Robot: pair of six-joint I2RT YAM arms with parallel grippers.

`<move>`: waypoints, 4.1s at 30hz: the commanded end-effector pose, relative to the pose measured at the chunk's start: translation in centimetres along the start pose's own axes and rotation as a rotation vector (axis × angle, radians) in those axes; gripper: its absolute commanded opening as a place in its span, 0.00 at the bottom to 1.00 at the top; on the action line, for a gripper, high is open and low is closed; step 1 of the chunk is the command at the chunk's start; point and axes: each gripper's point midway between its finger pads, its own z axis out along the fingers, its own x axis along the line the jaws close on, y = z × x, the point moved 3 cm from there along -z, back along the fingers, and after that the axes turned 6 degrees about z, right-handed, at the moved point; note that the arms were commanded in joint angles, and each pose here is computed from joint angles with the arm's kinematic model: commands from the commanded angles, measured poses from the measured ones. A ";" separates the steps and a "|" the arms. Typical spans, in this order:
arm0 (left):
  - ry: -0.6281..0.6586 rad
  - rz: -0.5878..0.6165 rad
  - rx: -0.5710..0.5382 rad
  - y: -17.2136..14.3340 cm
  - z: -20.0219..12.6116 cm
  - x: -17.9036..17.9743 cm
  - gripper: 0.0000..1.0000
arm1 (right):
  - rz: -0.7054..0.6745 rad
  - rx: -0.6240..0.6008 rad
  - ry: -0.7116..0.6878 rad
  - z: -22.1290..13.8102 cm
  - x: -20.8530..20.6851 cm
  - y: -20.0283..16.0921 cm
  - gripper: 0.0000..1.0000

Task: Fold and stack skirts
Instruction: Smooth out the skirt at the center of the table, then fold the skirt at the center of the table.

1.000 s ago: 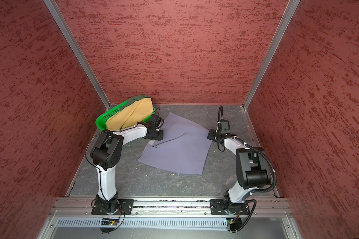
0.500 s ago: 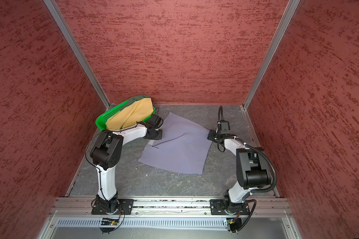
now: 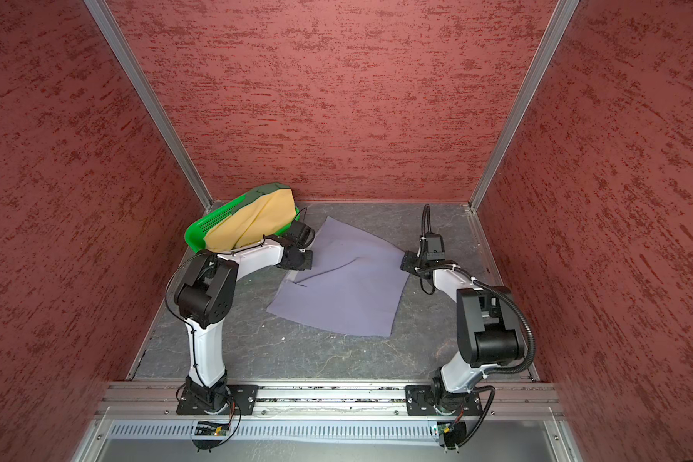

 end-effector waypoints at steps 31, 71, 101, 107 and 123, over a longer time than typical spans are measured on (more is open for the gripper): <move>0.252 0.096 -0.003 1.9 -0.4 2.9 0.36 | -0.086 -0.090 0.076 -2.9 2.0 2.4 0.73; 0.189 -0.039 0.130 -12.8 -12.7 2.4 0.61 | -1.244 -0.267 0.262 -7.7 10.2 -9.2 0.78; -0.024 -0.510 0.119 -17.1 -8.6 4.5 0.50 | -1.490 -0.240 0.275 -8.0 11.6 -13.2 0.73; 0.022 -0.514 0.122 -17.7 -8.3 5.2 0.47 | -1.503 -0.231 0.280 -8.1 11.5 -13.5 0.73; 0.088 -0.508 0.110 -17.8 -6.7 6.1 0.10 | -1.492 -0.180 0.297 -8.8 11.0 -15.6 0.69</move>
